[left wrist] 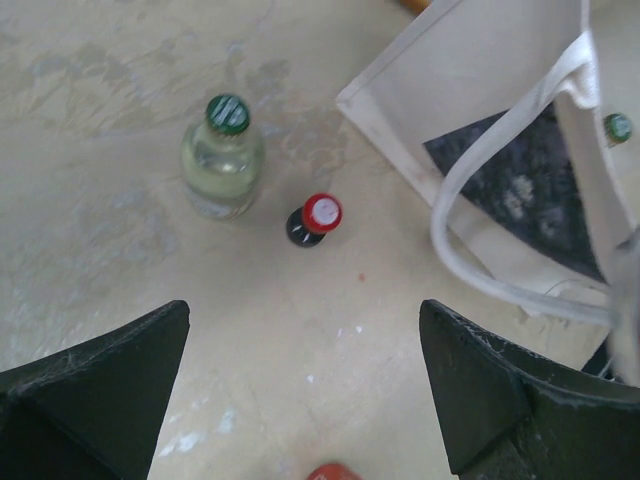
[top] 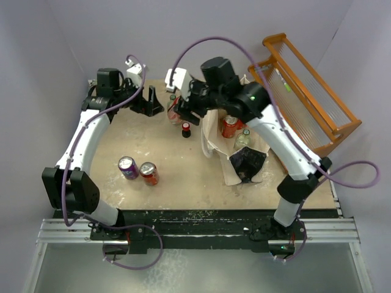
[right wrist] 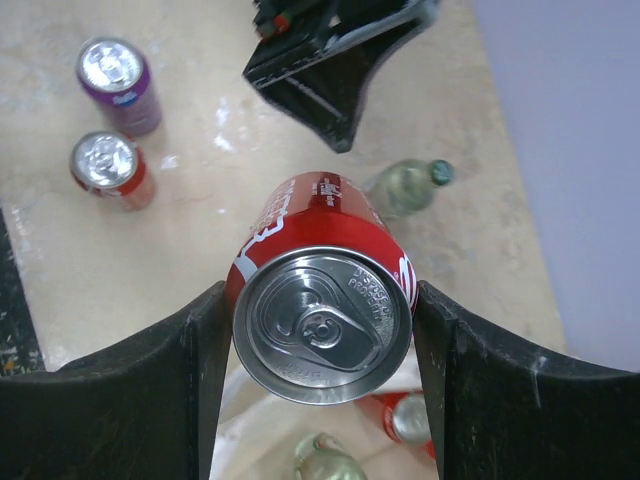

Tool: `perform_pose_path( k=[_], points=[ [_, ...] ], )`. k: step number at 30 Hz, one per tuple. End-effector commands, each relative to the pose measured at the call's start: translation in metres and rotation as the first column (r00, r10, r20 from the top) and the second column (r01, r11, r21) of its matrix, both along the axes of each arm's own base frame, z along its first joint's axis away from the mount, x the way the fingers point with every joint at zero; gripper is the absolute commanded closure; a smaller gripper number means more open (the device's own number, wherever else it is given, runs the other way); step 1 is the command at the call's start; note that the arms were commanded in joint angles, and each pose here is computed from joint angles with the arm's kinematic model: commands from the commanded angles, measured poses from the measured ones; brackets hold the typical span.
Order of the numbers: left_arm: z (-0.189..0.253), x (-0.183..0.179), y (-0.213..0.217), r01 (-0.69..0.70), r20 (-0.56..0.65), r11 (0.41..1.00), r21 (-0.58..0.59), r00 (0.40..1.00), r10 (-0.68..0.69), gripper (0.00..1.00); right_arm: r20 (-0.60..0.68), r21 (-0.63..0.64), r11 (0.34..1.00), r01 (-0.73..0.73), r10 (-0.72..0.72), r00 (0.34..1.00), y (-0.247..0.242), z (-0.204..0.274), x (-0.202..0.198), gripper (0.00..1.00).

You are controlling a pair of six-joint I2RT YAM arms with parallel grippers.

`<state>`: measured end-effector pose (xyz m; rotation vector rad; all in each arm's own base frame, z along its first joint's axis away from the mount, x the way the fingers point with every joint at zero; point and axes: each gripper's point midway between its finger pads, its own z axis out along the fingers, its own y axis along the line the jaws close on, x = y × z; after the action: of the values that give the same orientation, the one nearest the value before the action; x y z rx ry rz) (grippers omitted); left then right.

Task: Place the beverage into the canvas bag
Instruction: Place the drink in the canvas bag.

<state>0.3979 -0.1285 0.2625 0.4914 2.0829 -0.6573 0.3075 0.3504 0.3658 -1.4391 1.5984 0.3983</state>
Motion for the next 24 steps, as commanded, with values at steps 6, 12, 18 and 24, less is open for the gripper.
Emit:
perform_pose_path(
  k=[6, 12, 18, 24],
  points=[
    [0.050, 0.007, -0.085, 0.216, 0.063, 0.954, -0.206, 0.976, -0.207, 0.02, 0.146, 0.142, 0.922, 0.360, -0.379, 0.914, -0.106, 0.093, -0.008, 1.00],
    [0.054, -0.019, -0.148, 0.344, 0.021, 0.891, -0.295, 0.935, -0.354, 0.02, 0.090, 0.068, 0.855, 0.514, -0.519, 0.850, -0.169, 0.061, -0.001, 1.00],
    [0.038, -0.034, -0.184, 0.369, -0.058, 0.863, -0.345, 0.909, -0.412, 0.08, 0.007, -0.052, 0.872, 0.486, -0.486, 0.874, -0.183, 0.008, -0.022, 1.00],
    [0.028, -0.040, -0.200, 0.376, -0.056, 0.874, -0.306, 0.910, -0.411, 0.16, -0.203, -0.122, 0.942, 0.314, -0.333, 0.921, -0.168, -0.033, -0.069, 1.00]
  ],
)
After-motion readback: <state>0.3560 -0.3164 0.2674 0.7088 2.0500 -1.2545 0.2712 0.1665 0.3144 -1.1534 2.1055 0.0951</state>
